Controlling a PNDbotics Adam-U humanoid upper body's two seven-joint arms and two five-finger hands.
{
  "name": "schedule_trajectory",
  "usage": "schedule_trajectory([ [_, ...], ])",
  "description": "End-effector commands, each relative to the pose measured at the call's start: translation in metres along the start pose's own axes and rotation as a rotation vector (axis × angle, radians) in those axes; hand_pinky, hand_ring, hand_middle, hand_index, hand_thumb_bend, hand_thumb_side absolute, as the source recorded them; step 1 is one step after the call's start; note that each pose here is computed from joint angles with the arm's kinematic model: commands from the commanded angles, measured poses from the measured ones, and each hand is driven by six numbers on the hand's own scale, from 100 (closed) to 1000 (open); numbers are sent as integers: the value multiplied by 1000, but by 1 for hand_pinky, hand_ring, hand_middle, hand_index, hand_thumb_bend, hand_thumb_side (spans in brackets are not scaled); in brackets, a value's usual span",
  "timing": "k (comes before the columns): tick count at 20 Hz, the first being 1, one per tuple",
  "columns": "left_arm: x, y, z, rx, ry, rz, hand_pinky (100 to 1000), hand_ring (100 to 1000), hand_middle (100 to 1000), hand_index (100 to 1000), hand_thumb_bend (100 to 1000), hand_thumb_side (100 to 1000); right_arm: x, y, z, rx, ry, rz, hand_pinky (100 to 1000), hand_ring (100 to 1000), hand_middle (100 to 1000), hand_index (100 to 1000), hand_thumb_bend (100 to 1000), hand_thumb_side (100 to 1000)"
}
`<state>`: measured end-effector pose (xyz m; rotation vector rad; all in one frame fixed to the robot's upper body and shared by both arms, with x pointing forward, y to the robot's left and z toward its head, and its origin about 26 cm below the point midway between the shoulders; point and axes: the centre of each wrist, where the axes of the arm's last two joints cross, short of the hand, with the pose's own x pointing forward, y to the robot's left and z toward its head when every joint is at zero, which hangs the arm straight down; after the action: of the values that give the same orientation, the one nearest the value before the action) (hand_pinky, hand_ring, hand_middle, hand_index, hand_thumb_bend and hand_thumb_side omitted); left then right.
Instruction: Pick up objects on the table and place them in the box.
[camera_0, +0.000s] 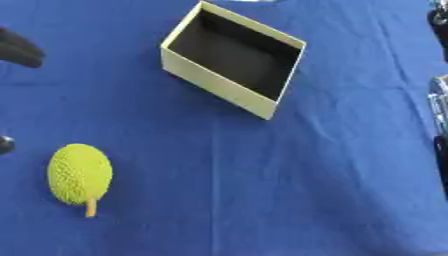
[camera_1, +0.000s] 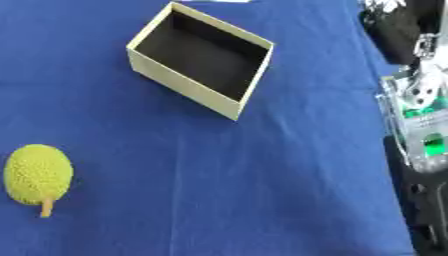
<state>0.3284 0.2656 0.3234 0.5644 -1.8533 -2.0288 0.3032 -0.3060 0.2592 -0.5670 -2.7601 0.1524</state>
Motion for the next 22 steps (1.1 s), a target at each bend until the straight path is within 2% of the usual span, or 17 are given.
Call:
schedule_trajectory([
  [1,2,7,-7,-14,-21,-2,894,896,848,898,455,191,5,-4,-7,14,-31,8,742,686,625,778,100,377],
  [11,14,10,-36,-95,-118,35,907,907,855,896,425,210,5,-4,-5,22,-23,7,743,687,625,778,100,387],
  [15,17,8,-43,-149,-131,36,910,911,857,895,470,132,5,-5,-5,28,-20,8,743,688,625,778,100,385],
  [18,15,2,-43,-216,-110,30,925,927,862,894,554,272,5,-5,-5,30,-20,9,743,688,625,778,100,386],
  [21,12,-2,-37,-263,-83,20,934,934,865,892,587,381,5,-5,-5,33,-20,9,743,688,624,778,100,386],
  [22,11,-3,-35,-274,-75,17,940,938,863,888,605,471,5,-5,-5,33,-20,9,743,688,624,778,100,385],
])
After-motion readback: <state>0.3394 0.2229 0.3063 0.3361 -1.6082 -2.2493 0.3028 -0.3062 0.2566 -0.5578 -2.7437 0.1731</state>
